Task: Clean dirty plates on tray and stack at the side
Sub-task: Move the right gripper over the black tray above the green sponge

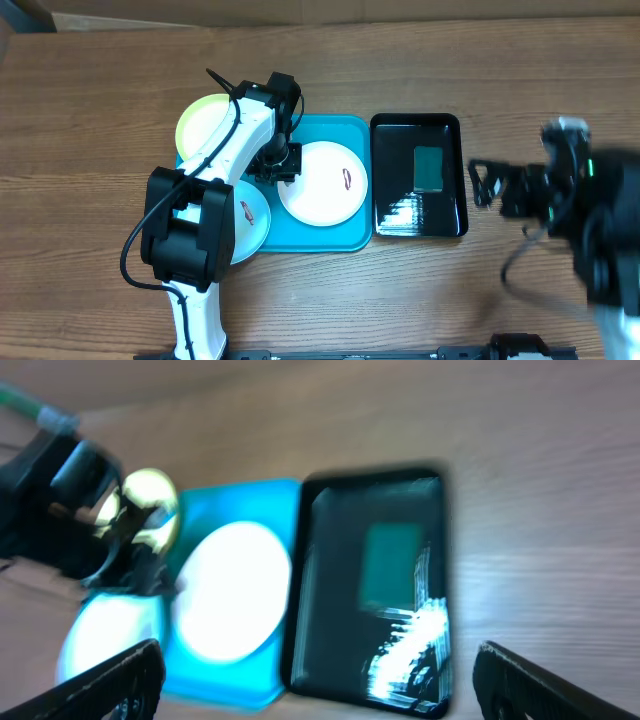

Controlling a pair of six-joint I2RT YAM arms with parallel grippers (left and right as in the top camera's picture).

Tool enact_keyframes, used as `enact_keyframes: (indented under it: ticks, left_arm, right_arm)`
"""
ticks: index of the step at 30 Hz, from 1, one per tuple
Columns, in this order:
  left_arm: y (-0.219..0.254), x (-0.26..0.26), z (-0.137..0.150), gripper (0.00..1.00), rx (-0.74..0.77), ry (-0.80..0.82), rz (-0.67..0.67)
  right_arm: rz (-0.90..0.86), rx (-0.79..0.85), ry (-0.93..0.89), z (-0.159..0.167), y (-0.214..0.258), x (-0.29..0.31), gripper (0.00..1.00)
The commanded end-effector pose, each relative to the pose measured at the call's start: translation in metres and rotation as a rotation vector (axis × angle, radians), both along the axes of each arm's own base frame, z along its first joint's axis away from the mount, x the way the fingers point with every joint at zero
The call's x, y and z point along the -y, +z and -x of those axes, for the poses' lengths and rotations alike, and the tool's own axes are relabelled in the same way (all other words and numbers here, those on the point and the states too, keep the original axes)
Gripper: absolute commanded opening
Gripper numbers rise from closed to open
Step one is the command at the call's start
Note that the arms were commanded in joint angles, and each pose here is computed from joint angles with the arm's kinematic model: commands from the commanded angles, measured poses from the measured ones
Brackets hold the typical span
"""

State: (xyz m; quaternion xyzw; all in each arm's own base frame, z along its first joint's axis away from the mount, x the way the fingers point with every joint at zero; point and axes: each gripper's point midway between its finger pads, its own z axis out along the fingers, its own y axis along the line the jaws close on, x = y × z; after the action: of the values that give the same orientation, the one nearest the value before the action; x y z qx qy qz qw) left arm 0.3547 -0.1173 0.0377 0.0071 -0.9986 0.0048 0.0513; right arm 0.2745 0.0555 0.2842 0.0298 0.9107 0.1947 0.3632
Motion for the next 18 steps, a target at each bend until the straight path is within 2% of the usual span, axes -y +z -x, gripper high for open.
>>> enact_keyframes:
  ticks: [1, 4, 10, 18]
  left_arm:
    - [-0.003, 0.001, -0.005, 0.3, 0.013, 0.016, -0.005]
    - [-0.003, 0.001, -0.005, 0.29, 0.012, 0.016, -0.005]
    - [-0.004, -0.003, -0.008, 0.29, 0.025, 0.014, -0.025]
    - [-0.016, -0.006, -0.007, 0.25, 0.038, 0.028, -0.039]
  right_arm:
    - [-0.188, -0.137, 0.17, -0.011, 0.002, -0.04, 1.0]
    - [-0.178, -0.258, 0.153, -0.021, -0.029, -0.039, 0.99]
    - [0.008, -0.415, 0.059, -0.033, -0.083, -0.023, 0.95]
    - [0.108, -0.411, 0.113, -0.041, -0.098, -0.044, 0.88]
